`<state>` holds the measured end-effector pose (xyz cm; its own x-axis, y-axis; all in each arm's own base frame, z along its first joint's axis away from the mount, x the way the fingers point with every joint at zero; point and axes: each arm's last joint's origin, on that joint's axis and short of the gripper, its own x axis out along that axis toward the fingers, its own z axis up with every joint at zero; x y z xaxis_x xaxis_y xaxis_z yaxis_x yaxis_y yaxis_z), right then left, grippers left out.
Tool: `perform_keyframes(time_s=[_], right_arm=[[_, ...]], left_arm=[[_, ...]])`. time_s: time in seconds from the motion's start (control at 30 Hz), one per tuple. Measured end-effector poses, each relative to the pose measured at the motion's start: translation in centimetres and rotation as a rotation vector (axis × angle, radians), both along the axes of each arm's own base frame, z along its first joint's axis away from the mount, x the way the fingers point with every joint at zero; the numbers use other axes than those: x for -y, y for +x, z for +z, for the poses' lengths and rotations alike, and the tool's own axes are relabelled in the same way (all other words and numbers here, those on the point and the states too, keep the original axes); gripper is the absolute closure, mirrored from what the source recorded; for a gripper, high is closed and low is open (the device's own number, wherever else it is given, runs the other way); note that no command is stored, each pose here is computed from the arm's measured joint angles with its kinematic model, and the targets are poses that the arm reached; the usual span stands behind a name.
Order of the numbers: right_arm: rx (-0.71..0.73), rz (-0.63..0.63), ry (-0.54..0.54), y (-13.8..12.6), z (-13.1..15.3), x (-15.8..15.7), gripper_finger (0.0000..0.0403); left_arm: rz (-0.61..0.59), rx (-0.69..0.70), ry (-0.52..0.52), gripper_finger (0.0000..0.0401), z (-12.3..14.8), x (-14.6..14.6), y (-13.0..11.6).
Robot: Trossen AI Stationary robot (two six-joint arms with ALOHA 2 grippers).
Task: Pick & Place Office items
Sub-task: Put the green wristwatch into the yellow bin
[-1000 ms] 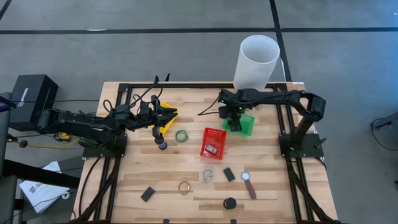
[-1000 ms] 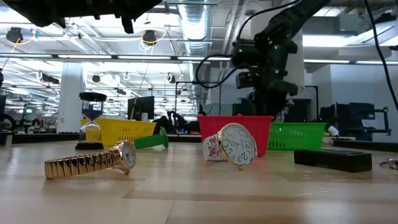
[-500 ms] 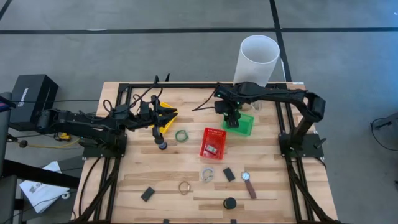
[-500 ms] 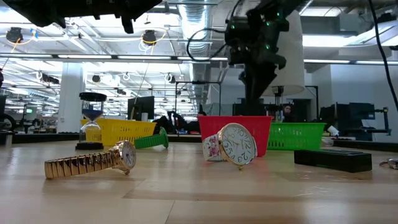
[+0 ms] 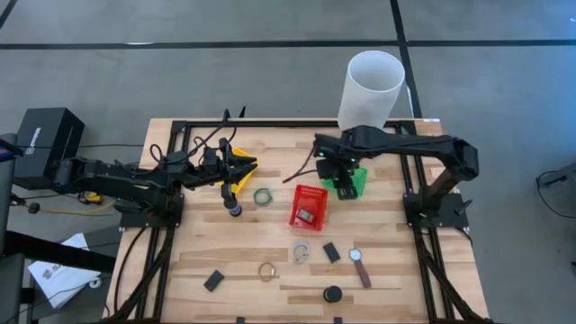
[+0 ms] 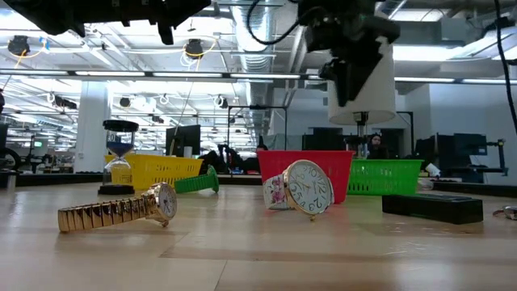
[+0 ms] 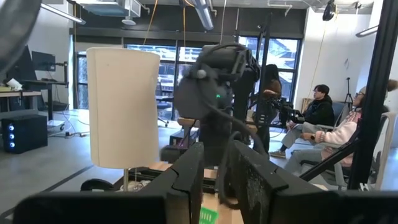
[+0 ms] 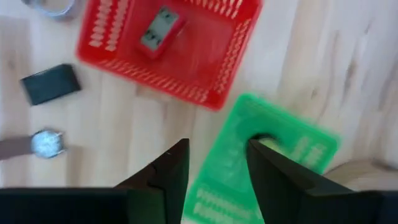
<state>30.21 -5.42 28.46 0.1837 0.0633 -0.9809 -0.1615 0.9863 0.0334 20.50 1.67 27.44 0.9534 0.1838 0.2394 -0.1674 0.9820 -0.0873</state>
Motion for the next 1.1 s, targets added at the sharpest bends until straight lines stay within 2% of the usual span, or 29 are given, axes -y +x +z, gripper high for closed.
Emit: perform_keyframes(time_s=[0.1, 0.23, 0.5, 0.6, 0.7, 0.8, 0.93, 1.03, 1.1], right_arm=[[0.04, 0.019, 0.011, -1.5, 0.1, -1.2, 0.026], [0.161, -0.011, 0.013, -3.7, -0.3, -2.4, 0.0264], [0.492, -0.083, 0.06, -6.7, -1.7, -4.6, 0.0266], [0.593, -0.047, 0.085, -7.0, -2.7, -5.9, 0.0266], [0.687, 0.041, 0.087, -6.9, -3.7, -7.1, 0.0265], [0.773, 0.132, 0.077, -6.7, -4.4, -8.1, 0.0265], [0.837, 0.171, 0.064, -6.5, -3.8, -8.4, 0.0266], [0.851, 0.137, 0.09, -7.0, -2.4, -8.4, 0.0265], [0.831, 0.162, 0.093, -7.9, -2.0, -8.4, 0.0264]], left_arm=[[-0.001, -0.009, -0.001, 0.0327, -0.1, 0.0, 0.0], [0.0, -0.012, -0.002, 0.0327, -0.1, 0.0, 0.0], [-0.001, -0.019, -0.002, 0.0327, -0.2, 0.0, 0.0], [-0.002, -0.033, -0.005, 0.0327, -0.3, 0.0, 0.1], [-0.009, -0.035, -0.026, 0.0327, -0.4, 0.0, 0.1], [-0.064, -0.039, -0.05, 0.0327, -0.5, 0.4, 0.3], [-0.194, -0.028, -0.042, 0.0327, -0.6, 1.3, 0.6], [-0.223, 0.019, -0.035, 0.0327, -0.5, 1.8, 0.9], [-0.232, 0.049, -0.01, 0.0327, -0.4, 2.2, 1.2]])
